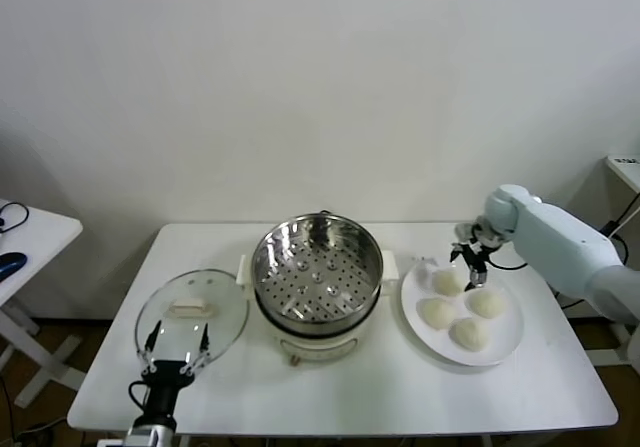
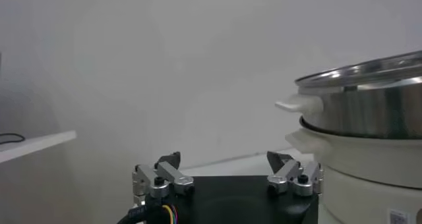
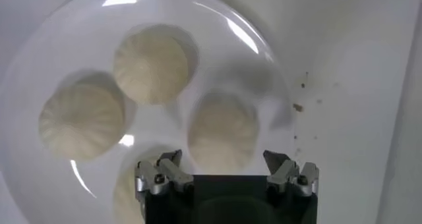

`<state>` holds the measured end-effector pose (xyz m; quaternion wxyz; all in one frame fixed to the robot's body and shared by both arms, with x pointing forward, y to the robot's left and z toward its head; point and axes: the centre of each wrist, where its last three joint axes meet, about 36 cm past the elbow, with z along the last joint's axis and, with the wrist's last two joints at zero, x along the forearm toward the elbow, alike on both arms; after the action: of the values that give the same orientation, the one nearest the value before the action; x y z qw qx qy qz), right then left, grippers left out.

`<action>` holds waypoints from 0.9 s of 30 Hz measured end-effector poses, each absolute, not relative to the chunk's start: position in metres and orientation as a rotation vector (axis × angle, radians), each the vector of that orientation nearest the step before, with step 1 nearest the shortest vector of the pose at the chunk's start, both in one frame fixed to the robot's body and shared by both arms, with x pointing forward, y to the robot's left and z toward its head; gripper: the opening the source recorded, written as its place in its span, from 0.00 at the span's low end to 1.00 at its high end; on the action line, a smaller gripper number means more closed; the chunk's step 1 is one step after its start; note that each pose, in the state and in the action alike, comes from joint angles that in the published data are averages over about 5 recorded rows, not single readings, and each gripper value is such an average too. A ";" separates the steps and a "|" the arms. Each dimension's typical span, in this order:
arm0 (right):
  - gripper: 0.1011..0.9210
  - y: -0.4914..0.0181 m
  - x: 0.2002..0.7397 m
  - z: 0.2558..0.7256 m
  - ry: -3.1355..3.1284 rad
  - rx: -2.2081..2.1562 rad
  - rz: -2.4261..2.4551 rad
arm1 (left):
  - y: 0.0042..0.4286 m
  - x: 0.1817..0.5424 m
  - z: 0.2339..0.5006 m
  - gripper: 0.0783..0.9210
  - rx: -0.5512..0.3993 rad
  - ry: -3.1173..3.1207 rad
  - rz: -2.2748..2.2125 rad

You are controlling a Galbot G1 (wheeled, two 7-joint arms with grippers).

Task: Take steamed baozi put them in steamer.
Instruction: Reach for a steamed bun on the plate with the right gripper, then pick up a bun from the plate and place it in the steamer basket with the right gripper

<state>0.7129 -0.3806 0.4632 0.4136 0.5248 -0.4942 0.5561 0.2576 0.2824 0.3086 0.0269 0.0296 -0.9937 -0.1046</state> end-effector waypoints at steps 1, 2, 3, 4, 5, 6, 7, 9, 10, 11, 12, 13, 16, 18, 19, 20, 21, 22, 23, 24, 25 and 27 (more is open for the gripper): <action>0.88 -0.380 0.713 0.462 -1.242 1.319 1.396 | 0.282 0.258 0.308 0.88 0.092 -3.069 -0.323; 0.88 -0.380 0.713 0.461 -1.241 1.319 1.395 | 0.283 0.258 0.308 0.88 0.093 -3.068 -0.323; 0.88 -0.379 0.713 0.459 -1.241 1.319 1.394 | 0.283 0.258 0.308 0.88 0.093 -3.068 -0.323; 0.88 -0.379 0.713 0.458 -1.240 1.318 1.392 | 0.283 0.258 0.308 0.88 0.093 -3.068 -0.323; 0.88 -0.378 0.714 0.457 -1.240 1.318 1.391 | 0.282 0.258 0.308 0.88 0.094 -3.068 -0.323; 0.88 -0.378 0.714 0.456 -1.240 1.319 1.389 | 0.282 0.258 0.308 0.88 0.094 -3.068 -0.323; 0.88 -0.378 0.714 0.455 -1.240 1.319 1.388 | 0.282 0.258 0.308 0.88 0.094 -3.067 -0.323; 0.86 -0.378 0.714 0.453 -1.242 1.318 1.386 | 0.282 0.258 0.308 0.88 0.094 -3.067 -0.323; 0.85 -0.378 0.714 0.453 -1.244 1.317 1.385 | 0.282 0.258 0.307 0.88 0.094 -3.066 -0.322; 0.83 -0.379 0.714 0.453 -1.246 1.315 1.385 | 0.282 0.258 0.307 0.88 0.095 -3.066 -0.322; 0.82 -0.379 0.714 0.453 -1.248 1.315 1.384 | 0.282 0.258 0.307 0.88 0.095 -3.066 -0.322; 0.80 -0.379 0.714 0.452 -1.250 1.314 1.384 | 0.282 0.258 0.307 0.88 0.095 -3.066 -0.322; 0.75 -0.379 0.714 0.451 -1.256 1.314 1.383 | 0.282 0.257 0.307 0.88 0.095 -3.066 -0.322; 0.73 -0.378 0.715 0.450 -1.259 1.313 1.383 | 0.282 0.257 0.307 0.88 0.095 -3.066 -0.321; 0.73 -0.378 0.715 0.450 -1.261 1.313 1.383 | 0.282 0.258 0.307 0.88 0.095 -3.066 -0.321; 0.73 -0.377 0.715 0.450 -1.262 1.313 1.383 | 0.282 0.258 0.307 0.88 0.095 -3.066 -0.321; 0.73 -0.377 0.715 0.450 -1.263 1.314 1.384 | 0.282 0.258 0.307 0.88 0.095 -3.066 -0.320; 0.72 -0.377 0.715 0.450 -1.264 1.314 1.385 | 0.282 0.257 0.307 0.88 0.096 -3.066 -0.320; 0.72 -0.376 0.716 0.450 -1.265 1.315 1.386 | 0.282 0.257 0.307 0.88 0.096 -3.065 -0.320; 0.72 -0.376 0.716 0.450 -1.266 1.315 1.387 | 0.282 0.257 0.307 0.88 0.096 -3.065 -0.320; 0.71 -0.376 0.717 0.450 -1.268 1.316 1.388 | 0.282 0.257 0.307 0.88 0.096 -3.065 -0.320; 0.70 -0.376 0.718 0.452 -1.273 1.318 1.390 | 0.282 0.257 0.307 0.88 0.097 -3.065 -0.320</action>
<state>0.7176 -0.3755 0.4517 0.4083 0.5231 -0.5052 0.5517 0.2571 0.2818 0.3074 0.0292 0.0313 -0.9937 -0.1037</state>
